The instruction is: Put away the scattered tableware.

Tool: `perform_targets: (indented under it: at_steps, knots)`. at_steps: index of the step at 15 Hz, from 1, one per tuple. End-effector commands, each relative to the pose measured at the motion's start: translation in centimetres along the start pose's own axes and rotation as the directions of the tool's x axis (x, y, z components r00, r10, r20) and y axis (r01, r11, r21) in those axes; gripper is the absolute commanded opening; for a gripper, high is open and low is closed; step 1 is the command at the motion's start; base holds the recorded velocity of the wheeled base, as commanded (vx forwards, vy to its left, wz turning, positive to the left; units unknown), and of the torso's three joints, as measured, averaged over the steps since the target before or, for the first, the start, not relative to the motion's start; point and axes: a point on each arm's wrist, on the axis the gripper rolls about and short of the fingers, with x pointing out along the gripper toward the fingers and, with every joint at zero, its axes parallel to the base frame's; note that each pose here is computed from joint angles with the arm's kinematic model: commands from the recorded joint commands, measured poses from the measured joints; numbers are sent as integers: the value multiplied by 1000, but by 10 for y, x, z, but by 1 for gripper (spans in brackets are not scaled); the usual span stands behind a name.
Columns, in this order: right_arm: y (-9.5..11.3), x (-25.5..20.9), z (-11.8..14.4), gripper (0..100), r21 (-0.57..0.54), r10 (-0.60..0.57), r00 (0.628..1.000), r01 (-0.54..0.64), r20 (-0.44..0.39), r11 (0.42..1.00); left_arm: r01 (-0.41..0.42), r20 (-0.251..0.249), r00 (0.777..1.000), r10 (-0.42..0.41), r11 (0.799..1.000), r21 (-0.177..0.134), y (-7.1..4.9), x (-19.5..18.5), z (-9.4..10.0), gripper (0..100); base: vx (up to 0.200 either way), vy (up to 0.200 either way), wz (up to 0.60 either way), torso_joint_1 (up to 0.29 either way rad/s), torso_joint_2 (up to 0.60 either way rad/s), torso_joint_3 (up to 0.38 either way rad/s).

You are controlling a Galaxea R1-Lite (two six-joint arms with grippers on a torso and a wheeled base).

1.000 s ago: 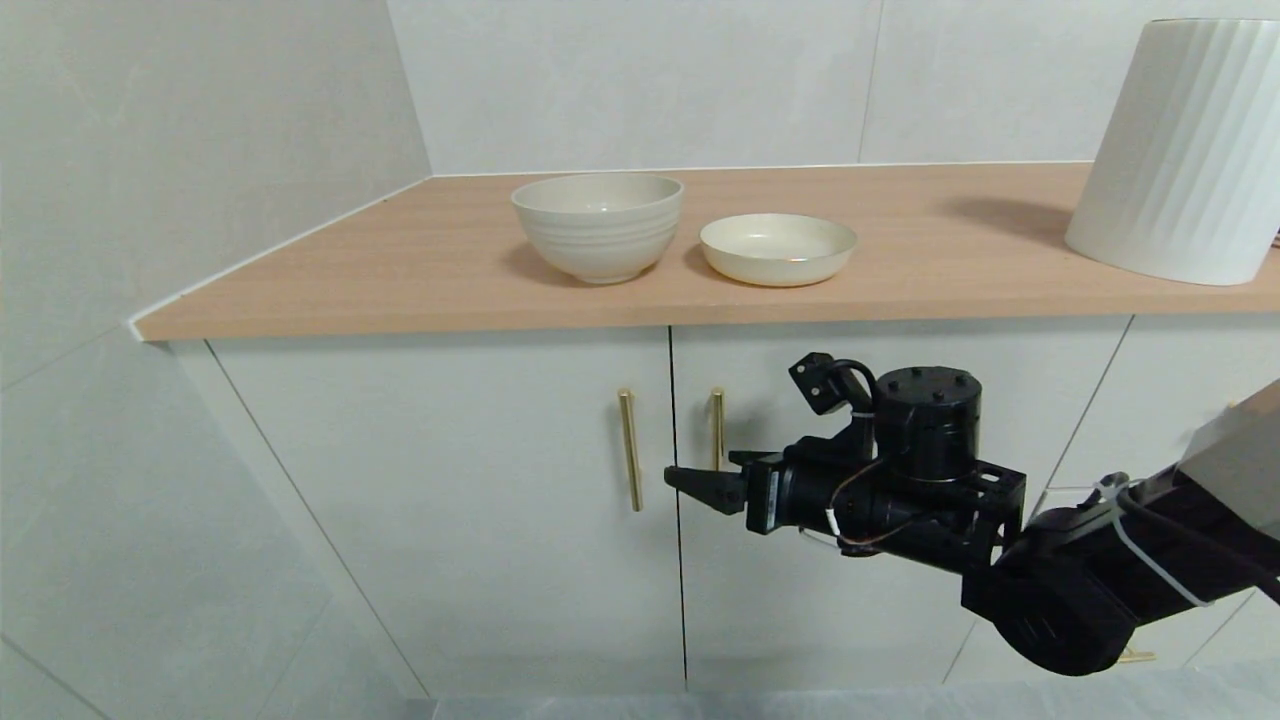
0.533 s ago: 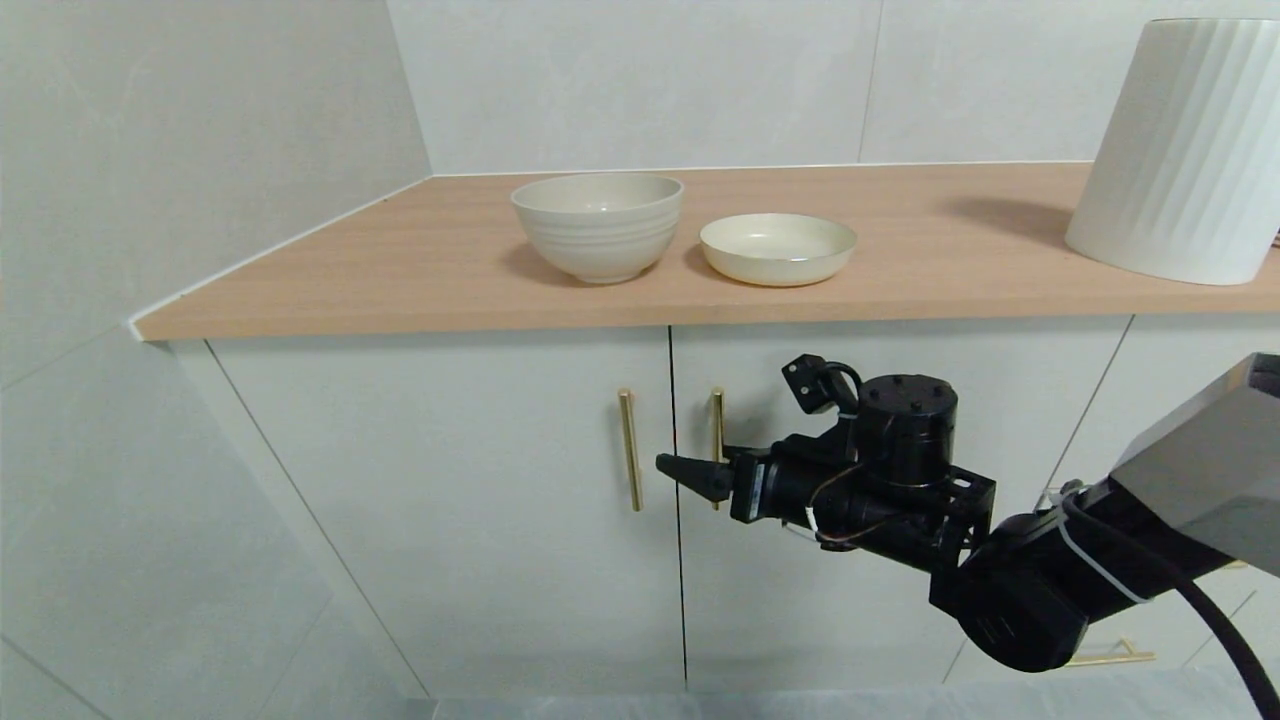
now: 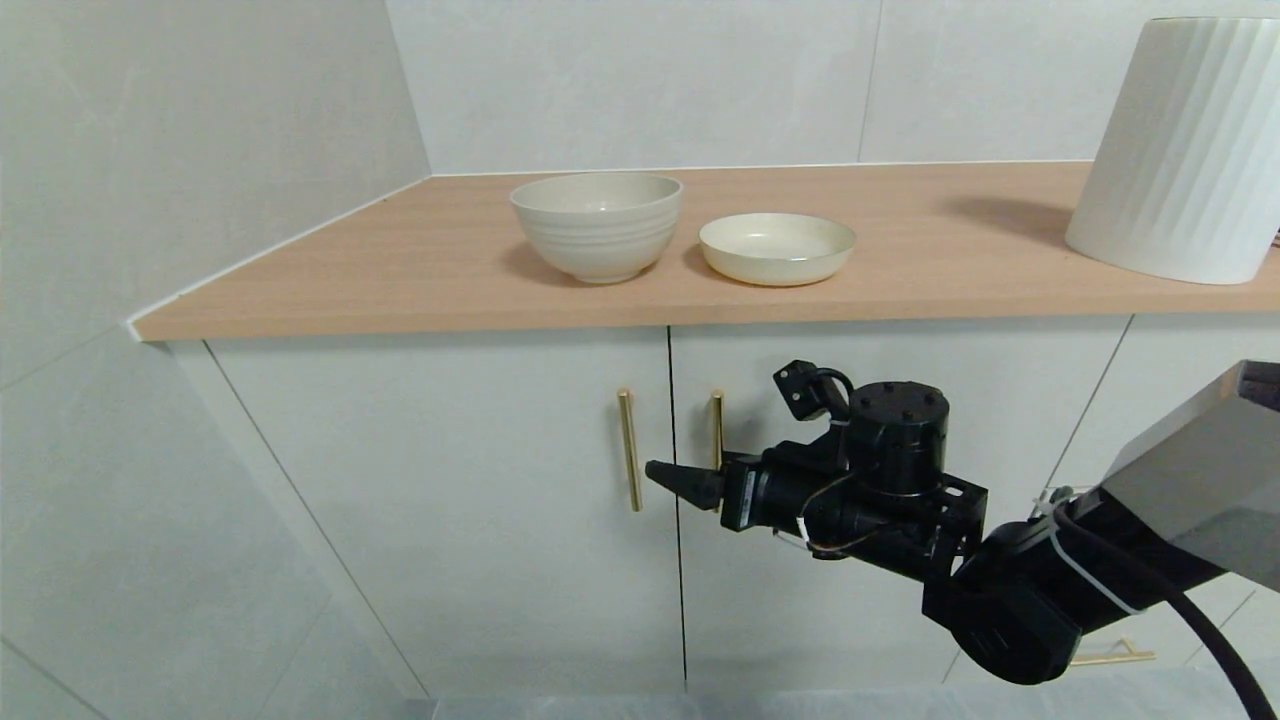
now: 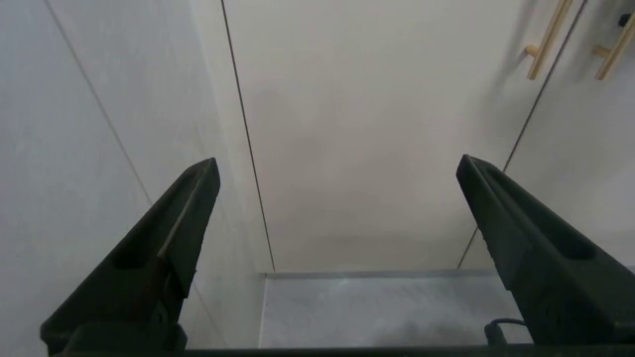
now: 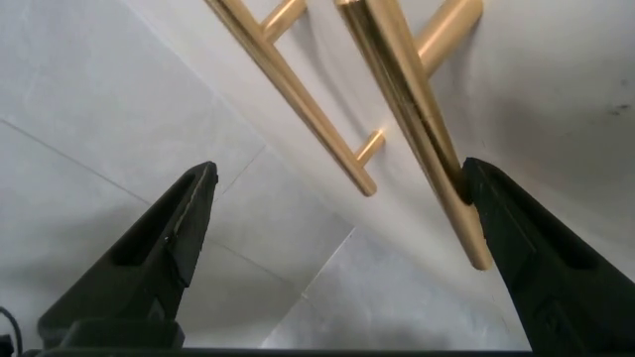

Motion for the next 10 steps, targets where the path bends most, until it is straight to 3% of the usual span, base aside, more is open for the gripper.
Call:
perform_targets:
  at_steps: [1,7,10]
  knots:
    - [6,-5,2,100,20,21,1000,-21,-1,1000,0,-1,1000,0,1000,1,0,0,0,100,0,0,0,0,0,0]
    - [20,-33,6,100,51,159,985,-155,-74,987,0,-1,1000,0,1000,-1,0,0,0,100,0,0,0,0,0,0]
    - [28,-57,11,100,77,271,953,-263,-135,962,0,-1,1000,0,1000,-1,0,0,0,100,0,0,0,0,0,0]
